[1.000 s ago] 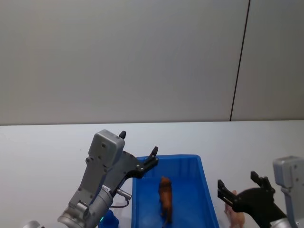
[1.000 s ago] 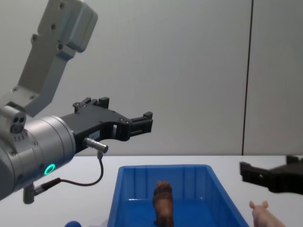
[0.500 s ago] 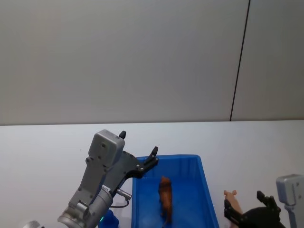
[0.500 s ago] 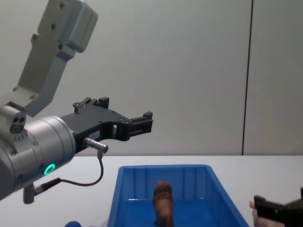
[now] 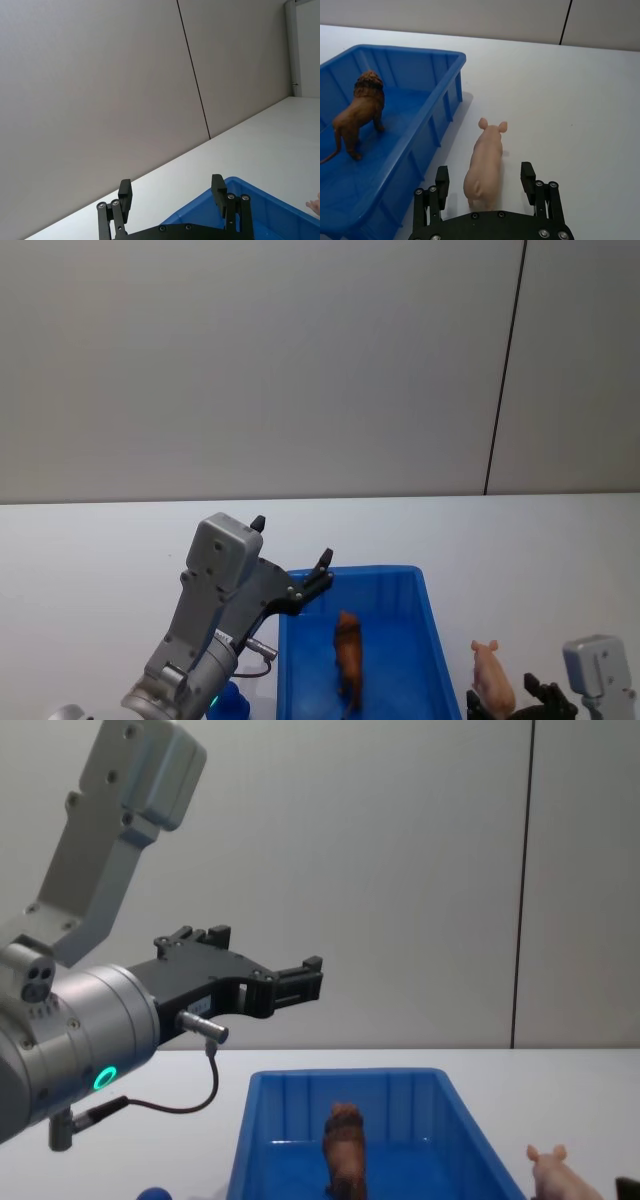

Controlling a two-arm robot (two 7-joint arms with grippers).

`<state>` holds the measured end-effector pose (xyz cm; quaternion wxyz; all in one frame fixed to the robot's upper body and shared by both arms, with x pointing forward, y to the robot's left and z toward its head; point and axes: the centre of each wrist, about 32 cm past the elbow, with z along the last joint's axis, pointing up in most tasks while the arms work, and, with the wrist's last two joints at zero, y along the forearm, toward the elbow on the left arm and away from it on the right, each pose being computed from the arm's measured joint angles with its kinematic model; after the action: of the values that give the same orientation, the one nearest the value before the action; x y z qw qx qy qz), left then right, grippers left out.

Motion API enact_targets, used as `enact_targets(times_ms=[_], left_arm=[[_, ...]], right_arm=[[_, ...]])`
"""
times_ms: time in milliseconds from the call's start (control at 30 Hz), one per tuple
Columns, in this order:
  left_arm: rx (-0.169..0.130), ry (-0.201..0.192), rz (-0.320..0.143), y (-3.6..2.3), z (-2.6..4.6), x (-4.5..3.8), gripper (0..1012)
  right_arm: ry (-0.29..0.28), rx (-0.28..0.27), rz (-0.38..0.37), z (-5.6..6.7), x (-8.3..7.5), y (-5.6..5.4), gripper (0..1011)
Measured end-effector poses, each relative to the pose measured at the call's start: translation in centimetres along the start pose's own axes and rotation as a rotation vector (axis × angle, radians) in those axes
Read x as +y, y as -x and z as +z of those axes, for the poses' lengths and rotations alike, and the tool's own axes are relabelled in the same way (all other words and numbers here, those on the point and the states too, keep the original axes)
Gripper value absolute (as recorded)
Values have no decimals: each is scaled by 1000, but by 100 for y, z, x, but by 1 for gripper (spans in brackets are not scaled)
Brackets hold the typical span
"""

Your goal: Pick up the two dolls from the table and place them into the box.

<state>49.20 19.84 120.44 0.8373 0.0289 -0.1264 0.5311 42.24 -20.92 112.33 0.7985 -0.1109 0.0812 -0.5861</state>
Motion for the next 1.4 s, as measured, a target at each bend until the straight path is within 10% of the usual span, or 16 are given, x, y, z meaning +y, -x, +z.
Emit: enact_targets(times_ms=[567, 1400], left_arm=[[0, 0, 0, 0, 0, 0, 1001], [0, 0, 0, 0, 0, 0, 1001]], right_arm=[[-11, -28, -7, -93, 51, 31, 396], [-250, -29, 118, 378, 85, 183, 379]])
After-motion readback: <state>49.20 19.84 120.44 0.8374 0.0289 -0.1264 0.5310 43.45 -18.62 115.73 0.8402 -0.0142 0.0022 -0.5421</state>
